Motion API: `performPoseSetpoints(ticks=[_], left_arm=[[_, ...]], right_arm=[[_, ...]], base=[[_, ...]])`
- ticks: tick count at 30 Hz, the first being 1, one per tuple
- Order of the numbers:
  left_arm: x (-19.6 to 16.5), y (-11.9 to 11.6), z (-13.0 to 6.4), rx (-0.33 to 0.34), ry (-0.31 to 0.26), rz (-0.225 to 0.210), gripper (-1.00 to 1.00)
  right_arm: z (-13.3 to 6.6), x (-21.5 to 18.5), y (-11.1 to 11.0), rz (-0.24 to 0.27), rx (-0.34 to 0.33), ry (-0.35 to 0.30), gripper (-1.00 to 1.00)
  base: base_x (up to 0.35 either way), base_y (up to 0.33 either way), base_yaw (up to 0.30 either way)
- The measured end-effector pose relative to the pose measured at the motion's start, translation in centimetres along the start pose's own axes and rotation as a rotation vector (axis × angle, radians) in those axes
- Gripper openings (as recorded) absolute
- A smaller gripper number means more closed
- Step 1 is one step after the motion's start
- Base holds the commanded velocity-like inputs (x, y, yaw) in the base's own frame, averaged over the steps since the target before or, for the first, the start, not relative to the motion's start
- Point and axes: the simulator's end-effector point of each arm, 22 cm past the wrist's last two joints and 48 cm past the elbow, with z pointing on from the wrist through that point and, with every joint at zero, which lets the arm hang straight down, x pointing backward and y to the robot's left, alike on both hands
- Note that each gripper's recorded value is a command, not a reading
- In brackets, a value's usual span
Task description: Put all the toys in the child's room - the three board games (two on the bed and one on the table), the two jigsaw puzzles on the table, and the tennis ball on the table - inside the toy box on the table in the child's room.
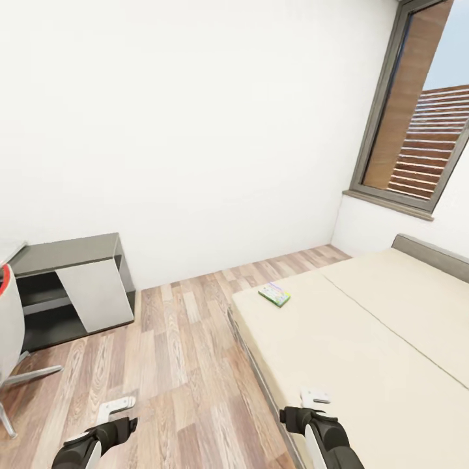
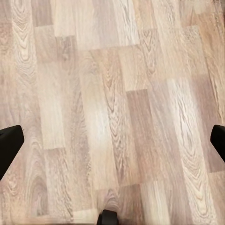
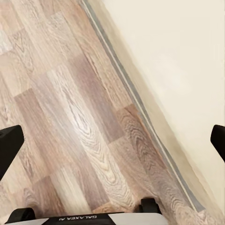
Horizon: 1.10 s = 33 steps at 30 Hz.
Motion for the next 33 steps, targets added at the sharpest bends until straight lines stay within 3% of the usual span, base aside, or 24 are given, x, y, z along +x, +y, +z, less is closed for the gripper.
performPoseSetpoints(ticks=[8, 33], left_arm=[[0.0, -0.01, 0.02, 0.0, 0.0, 0.0, 1.0], [-0.01, 0.01, 0.01, -0.001, 0.0, 0.0, 1.0]], right_arm=[[0.01, -0.01, -0.01, 0.0, 0.0, 0.0, 1.0], [0.02, 0.0, -0.04, 0.0, 0.001, -0.001, 1.0]], base=[[-0.023, -0.007, 0.12], [-0.065, -0.006, 0.004]])
